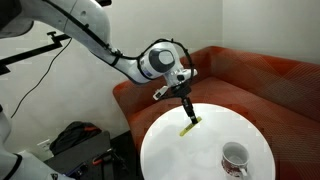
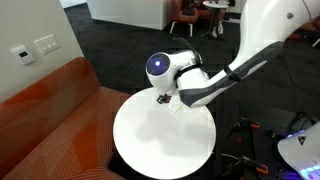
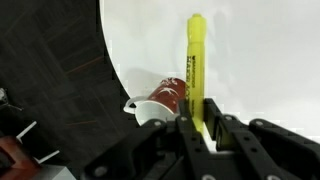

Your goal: Remove the highlighter from the mug cup and place it on the table

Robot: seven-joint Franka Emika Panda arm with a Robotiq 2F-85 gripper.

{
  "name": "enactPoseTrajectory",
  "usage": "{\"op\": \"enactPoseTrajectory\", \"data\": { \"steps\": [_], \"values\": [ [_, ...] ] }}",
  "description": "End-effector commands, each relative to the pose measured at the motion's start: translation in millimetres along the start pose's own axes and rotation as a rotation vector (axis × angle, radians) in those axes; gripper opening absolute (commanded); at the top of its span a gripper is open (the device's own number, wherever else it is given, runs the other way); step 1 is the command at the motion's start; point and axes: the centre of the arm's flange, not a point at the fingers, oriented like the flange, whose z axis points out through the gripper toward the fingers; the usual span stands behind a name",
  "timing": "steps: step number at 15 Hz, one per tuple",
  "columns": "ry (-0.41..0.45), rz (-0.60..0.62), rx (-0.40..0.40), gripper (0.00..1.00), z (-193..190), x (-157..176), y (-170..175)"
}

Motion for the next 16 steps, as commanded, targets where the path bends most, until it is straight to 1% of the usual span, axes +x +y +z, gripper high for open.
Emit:
{"op": "enactPoseTrajectory", "data": {
  "steps": [1, 4, 9, 11, 12, 13, 14, 16],
  "values": [
    [-0.031, -0.026, 0.089, 0.05, -5.8, -10.2, -18.2],
    [-0.080, -0.078, 0.180, 0.05, -15.8, -21.3, -46.2],
    [-0.166, -0.214, 0.262, 0.05, -22.4, -33.9, -79.0],
    [-0.170, -0.267, 0.299, 0.05, -20.0, -34.4, -87.0],
    [-0.157, -0.279, 0.309, 0.05, -15.9, -33.5, -91.6],
    [-0.150, -0.286, 0.349, 0.05, -13.0, -32.3, -95.1],
    [-0.121, -0.287, 0.336, 0.05, -6.7, -31.8, -99.9],
    [-0.110, -0.303, 0.388, 0.05, 5.6, -29.3, -108.2]
  ]
}}
